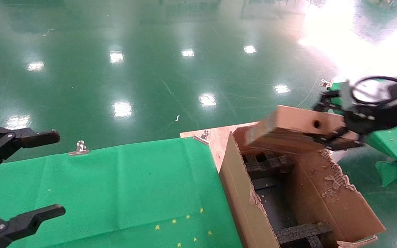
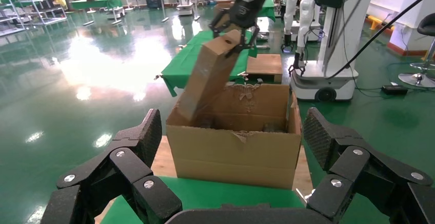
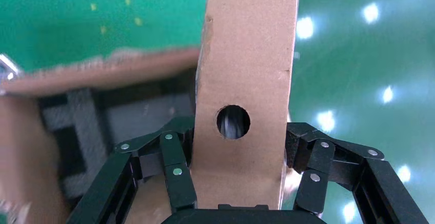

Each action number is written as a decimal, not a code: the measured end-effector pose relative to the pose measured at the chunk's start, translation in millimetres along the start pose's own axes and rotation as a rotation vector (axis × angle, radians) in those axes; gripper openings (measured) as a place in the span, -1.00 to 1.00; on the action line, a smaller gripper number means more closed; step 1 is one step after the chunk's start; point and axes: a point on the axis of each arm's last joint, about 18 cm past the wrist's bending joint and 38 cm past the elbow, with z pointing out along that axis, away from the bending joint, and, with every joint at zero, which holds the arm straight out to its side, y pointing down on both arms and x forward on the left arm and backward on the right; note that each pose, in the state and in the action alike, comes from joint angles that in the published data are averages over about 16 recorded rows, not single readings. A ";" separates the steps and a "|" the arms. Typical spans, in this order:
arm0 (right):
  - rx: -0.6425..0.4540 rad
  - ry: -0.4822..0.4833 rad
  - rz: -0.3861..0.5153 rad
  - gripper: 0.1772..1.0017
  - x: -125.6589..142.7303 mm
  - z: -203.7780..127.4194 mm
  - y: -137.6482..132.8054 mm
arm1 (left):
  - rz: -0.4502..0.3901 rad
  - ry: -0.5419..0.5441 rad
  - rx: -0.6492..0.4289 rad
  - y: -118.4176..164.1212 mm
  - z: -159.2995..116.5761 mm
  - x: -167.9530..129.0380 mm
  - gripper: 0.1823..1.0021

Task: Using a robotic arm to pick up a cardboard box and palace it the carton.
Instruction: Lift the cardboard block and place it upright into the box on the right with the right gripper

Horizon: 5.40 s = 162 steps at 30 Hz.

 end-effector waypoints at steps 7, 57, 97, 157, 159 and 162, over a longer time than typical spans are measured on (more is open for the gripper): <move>-0.048 0.009 0.092 -0.68 -17.2 -12.2 37.1 | 0.000 0.000 0.000 0.0 0.0 0.0 1.00; 0.016 0.162 0.986 -0.70 -42.2 20.1 105.9 | 0.000 -0.001 0.001 0.0 -0.2 -0.1 1.00; -0.181 0.252 1.208 -0.71 -76.3 79.0 153.6 | 0.000 -0.001 0.001 0.0 -0.2 -0.1 1.00; -0.301 0.200 1.212 -0.69 -110.7 211.3 180.6 | -0.001 -0.001 0.001 0.1 -0.2 -0.2 1.00; -0.299 0.202 1.212 -0.66 -110.0 210.6 180.5 | -0.001 -0.001 0.001 0.1 -0.2 -0.2 1.00; -0.297 0.205 1.212 -0.61 -108.5 209.3 180.4 | -0.001 -0.001 0.001 0.1 -0.2 -0.2 1.00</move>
